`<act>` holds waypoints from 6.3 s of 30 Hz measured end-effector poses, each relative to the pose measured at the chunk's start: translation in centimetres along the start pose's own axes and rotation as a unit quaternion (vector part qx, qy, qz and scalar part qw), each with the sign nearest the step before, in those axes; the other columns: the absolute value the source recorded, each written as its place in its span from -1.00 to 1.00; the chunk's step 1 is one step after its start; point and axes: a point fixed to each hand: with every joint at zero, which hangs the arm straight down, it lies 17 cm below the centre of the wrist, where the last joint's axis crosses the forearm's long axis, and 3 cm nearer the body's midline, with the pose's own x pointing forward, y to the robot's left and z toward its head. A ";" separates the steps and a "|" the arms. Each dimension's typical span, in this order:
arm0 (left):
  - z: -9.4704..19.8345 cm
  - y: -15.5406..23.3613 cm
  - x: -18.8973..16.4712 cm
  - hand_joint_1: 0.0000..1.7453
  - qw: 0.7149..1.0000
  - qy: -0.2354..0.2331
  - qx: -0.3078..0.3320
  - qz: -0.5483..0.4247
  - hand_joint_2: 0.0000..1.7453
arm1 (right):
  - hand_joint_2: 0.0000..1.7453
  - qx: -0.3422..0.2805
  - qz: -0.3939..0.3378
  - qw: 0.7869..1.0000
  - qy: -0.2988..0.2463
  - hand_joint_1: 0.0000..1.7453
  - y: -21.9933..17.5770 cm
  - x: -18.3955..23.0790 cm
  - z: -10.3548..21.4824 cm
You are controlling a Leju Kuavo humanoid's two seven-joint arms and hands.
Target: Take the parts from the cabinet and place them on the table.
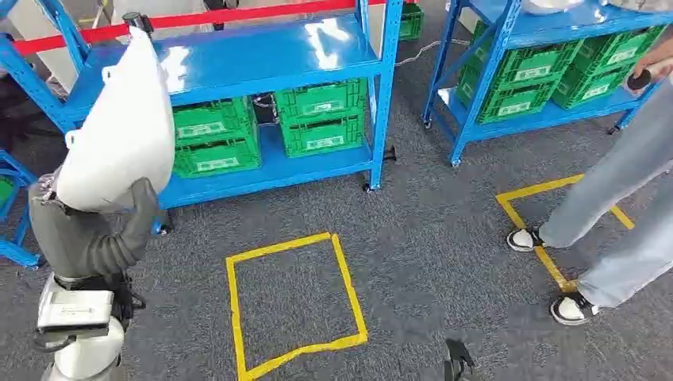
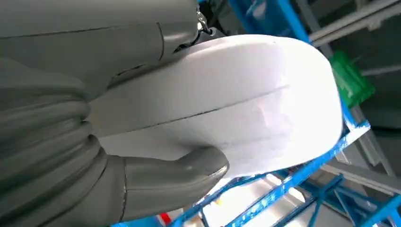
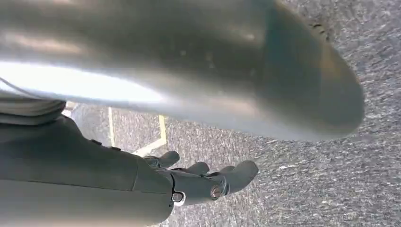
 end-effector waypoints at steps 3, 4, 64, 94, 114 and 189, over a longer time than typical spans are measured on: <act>0.2 1.1 -1.0 1.00 1.000 0.007 0.006 -0.012 1.00 | -1.00 0.005 0.011 1.000 -0.003 -1.00 0.1 -0.2 0.0; 0.2 1.4 -1.1 1.00 1.000 0.006 0.010 -0.015 1.00 | -1.00 0.009 0.019 1.000 -0.011 -1.00 0.2 0.0 0.0; 1.2 1.1 -0.8 1.00 1.000 0.012 0.002 -0.006 1.00 | -1.00 -0.002 -0.002 1.000 -0.002 -1.00 -1.2 0.6 0.0; 1.3 0.0 -0.9 1.00 1.000 0.014 -0.002 -0.018 1.00 | -1.00 0.007 0.016 0.999 -0.029 -1.00 -0.7 1.0 0.0; 3.1 0.8 -1.6 1.00 0.998 0.021 0.013 -0.049 1.00 | -1.00 0.017 0.056 0.998 -0.027 -1.00 0.1 0.1 0.1; 2.4 0.3 -2.8 1.00 0.998 0.029 0.017 -0.050 1.00 | -1.00 0.023 0.069 0.997 -0.031 -1.00 1.1 0.2 0.2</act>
